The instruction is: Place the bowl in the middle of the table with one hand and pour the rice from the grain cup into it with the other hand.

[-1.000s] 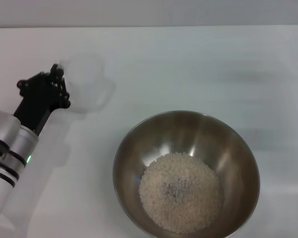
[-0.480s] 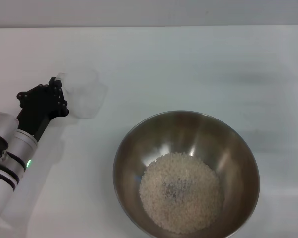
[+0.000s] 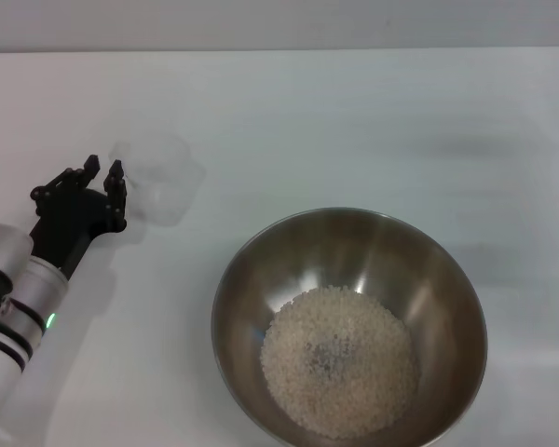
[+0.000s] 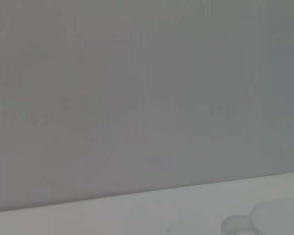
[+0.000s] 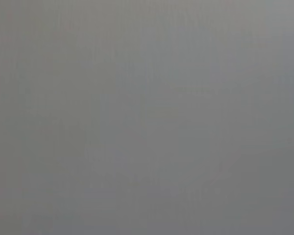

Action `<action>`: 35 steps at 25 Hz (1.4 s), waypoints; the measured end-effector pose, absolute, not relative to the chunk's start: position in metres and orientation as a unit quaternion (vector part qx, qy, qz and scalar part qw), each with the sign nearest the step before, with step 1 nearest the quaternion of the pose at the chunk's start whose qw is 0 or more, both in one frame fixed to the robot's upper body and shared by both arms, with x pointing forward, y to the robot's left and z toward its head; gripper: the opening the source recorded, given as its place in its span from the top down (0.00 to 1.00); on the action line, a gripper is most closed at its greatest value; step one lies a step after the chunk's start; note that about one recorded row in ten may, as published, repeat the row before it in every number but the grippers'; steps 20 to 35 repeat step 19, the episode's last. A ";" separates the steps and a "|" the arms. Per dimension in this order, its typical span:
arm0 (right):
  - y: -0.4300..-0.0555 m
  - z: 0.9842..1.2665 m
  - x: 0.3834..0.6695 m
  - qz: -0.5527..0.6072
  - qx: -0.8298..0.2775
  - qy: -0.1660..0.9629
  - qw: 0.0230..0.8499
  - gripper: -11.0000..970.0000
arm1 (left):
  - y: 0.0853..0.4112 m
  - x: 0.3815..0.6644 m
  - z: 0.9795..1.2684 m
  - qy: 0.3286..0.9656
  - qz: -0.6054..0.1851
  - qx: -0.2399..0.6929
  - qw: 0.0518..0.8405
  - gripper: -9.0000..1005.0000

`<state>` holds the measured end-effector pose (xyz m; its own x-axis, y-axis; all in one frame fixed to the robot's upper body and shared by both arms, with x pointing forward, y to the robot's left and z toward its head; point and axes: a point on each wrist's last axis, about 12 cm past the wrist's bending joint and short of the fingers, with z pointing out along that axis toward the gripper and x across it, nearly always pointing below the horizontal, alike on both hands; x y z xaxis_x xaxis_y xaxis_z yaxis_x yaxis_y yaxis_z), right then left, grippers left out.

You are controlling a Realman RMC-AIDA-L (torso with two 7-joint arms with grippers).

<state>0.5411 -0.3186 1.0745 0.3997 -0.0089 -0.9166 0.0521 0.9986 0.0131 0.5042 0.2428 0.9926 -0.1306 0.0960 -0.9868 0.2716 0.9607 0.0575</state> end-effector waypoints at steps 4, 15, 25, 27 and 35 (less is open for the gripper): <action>-0.319 1.075 0.543 -0.018 0.019 0.549 0.835 0.57 | 0.249 0.495 0.989 0.751 -0.065 0.113 0.648 0.77; -0.308 1.060 0.537 0.009 -0.006 0.585 0.811 0.57 | 0.267 0.469 1.005 0.686 -0.103 0.022 0.720 0.51; -0.298 1.049 0.538 0.057 -0.015 0.620 0.783 0.57 | 0.260 0.475 1.012 0.671 -0.126 0.016 0.730 0.50; -0.298 1.049 0.538 0.057 -0.015 0.620 0.783 0.57 | 0.260 0.475 1.012 0.671 -0.126 0.016 0.730 0.50; -0.298 1.049 0.538 0.057 -0.015 0.620 0.783 0.57 | 0.260 0.475 1.012 0.671 -0.126 0.016 0.730 0.50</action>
